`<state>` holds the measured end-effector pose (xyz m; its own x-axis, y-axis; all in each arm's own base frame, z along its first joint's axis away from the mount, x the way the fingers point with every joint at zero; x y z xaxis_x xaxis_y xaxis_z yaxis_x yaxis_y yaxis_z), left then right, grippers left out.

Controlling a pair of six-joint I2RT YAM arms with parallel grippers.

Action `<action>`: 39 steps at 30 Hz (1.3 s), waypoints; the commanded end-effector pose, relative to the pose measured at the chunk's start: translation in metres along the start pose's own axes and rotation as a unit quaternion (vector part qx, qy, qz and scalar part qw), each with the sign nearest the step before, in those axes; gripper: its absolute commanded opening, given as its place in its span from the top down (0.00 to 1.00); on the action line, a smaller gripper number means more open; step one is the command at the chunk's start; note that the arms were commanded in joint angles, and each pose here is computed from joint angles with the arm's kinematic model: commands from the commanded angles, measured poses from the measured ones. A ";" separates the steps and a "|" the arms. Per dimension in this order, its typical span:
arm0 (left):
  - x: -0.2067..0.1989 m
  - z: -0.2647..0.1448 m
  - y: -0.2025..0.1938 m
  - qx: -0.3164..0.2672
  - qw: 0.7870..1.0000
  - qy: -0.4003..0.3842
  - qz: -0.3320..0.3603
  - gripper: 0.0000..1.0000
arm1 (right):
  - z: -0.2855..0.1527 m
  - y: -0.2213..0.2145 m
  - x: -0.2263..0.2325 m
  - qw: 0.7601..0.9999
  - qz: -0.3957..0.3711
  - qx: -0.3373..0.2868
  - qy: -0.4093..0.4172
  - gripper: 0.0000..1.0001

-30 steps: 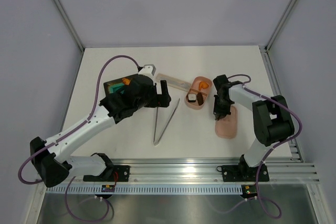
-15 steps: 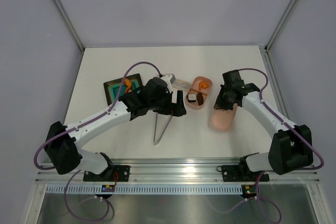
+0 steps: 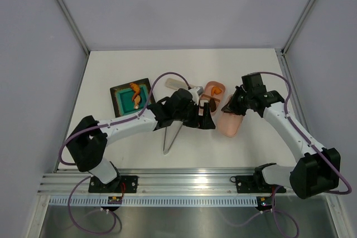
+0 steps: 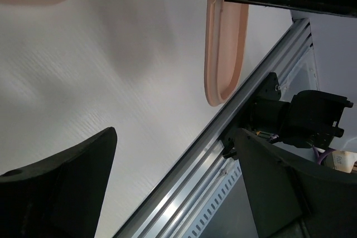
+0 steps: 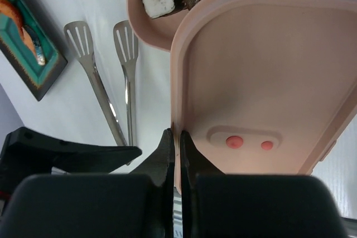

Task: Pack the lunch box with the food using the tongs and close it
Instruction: Pick up the box lid from the center of the board.

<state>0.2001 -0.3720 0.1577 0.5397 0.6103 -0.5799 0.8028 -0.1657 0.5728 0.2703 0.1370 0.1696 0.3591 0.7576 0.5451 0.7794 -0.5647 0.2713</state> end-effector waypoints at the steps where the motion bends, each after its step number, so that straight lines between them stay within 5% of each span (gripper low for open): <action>1: -0.028 0.005 0.022 -0.032 0.998 -0.060 0.014 0.12 | -0.019 0.001 0.029 0.998 -0.002 0.004 0.062 1.00; 18: -0.053 0.029 0.028 -0.034 0.994 -0.103 0.008 0.38 | -0.033 0.000 0.040 0.996 -0.004 0.010 0.088 1.00; 26: -0.052 0.026 0.032 -0.046 0.994 -0.097 0.005 0.67 | -0.026 -0.005 0.037 0.996 -0.001 0.020 0.089 1.00; 30: -0.054 0.025 0.031 -0.043 0.993 -0.105 0.004 0.97 | -0.023 -0.009 0.036 0.995 0.004 0.027 0.094 1.00; 32: -0.054 0.024 0.031 -0.044 0.994 -0.105 0.006 1.00 | -0.022 -0.009 0.036 0.995 0.005 0.028 0.095 1.00; 33: -0.053 0.023 0.032 -0.046 0.994 -0.098 0.007 1.00 | -0.022 -0.010 0.035 0.995 0.004 0.029 0.093 0.95; 34: -0.053 0.018 0.034 -0.052 0.994 -0.093 0.011 1.00 | -0.023 -0.010 0.035 0.995 0.004 0.028 0.091 0.59; 35: -0.050 0.016 0.034 -0.055 0.995 -0.084 0.021 1.00 | -0.024 -0.009 0.034 0.996 0.003 0.027 0.091 0.41; 37: -0.041 0.010 0.035 -0.056 0.997 -0.048 0.030 1.00 | -0.028 -0.006 0.033 0.996 0.003 0.014 0.086 0.21; 39: -0.035 -0.002 0.037 -0.057 0.997 -0.017 0.057 1.00 | -0.034 -0.004 0.034 0.997 0.001 0.009 0.080 0.13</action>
<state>0.1997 -0.4048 0.1518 0.5474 0.5704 -0.6124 0.8081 -0.1700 0.5640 0.2642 0.1547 0.1953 0.3047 0.6959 0.6503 0.7993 -0.5581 0.2226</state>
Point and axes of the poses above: each gripper's point midway between its finger pads, its own z axis out along the fingers, its own x axis along the line the jaws close on, y = z × x, the point moved 2 cm from there along -z, back along the fingers, and after that the axes turned 7 degrees about z, right-handed, at the moved point
